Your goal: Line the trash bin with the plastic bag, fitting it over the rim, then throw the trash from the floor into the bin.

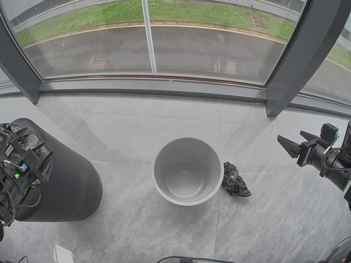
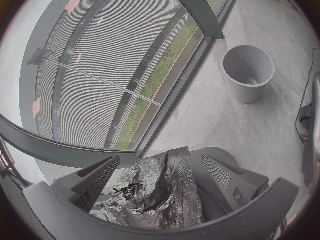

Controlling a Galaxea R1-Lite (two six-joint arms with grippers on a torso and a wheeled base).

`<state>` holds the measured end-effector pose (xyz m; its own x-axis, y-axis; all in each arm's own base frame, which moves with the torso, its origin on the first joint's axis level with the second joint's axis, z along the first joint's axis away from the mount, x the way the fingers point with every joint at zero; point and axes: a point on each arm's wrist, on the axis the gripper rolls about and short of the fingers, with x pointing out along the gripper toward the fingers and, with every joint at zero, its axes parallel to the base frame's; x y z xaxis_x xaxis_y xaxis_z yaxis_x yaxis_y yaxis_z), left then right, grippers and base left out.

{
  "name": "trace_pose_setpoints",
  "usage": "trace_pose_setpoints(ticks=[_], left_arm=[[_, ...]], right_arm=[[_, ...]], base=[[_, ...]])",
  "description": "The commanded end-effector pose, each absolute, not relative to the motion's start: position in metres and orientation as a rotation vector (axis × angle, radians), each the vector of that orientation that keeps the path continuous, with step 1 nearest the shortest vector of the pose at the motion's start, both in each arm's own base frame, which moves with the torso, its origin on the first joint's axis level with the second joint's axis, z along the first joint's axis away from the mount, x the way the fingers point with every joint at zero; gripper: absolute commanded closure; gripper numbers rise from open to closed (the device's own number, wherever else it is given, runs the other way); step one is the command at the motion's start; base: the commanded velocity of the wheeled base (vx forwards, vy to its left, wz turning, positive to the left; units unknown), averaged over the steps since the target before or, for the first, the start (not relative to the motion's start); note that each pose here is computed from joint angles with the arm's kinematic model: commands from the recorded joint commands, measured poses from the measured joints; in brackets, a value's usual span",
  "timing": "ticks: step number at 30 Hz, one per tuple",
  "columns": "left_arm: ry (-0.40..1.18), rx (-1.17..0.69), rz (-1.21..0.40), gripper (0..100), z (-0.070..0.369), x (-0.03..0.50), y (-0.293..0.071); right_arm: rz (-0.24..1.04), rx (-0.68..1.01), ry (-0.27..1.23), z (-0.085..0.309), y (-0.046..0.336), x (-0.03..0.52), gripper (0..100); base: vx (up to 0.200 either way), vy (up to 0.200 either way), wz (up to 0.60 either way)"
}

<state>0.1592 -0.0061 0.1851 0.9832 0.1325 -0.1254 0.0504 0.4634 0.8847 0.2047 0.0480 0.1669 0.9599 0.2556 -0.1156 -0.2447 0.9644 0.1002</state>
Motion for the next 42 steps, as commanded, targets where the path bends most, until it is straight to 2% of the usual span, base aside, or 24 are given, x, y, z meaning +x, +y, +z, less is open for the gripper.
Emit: trace_pose_setpoints(ticks=[1, 19, 26, 42], left_arm=[[0.224, 1.093, 0.020, 0, 0.176, 0.170, -0.008], [0.234, 1.088, 0.073, 0, 0.177, 0.177, -0.006], [0.174, 1.088, 0.120, 0, 0.179, 0.186, -0.006], [0.212, 1.112, 0.198, 0, 0.181, 0.185, -0.005]], right_arm=[[0.239, 0.079, 0.185, 0.151, 0.047, 0.213, 0], [0.231, 0.079, 0.203, 0.146, 0.046, 0.216, 0], [0.230, 0.078, 0.212, 0.144, 0.046, 0.218, 0], [0.233, 0.079, 0.191, 0.144, 0.047, 0.217, 0]], base=[[0.000, 0.000, 0.00], [0.000, 0.000, 0.00], [0.000, 0.000, 0.00], [0.000, 0.000, 0.00]])
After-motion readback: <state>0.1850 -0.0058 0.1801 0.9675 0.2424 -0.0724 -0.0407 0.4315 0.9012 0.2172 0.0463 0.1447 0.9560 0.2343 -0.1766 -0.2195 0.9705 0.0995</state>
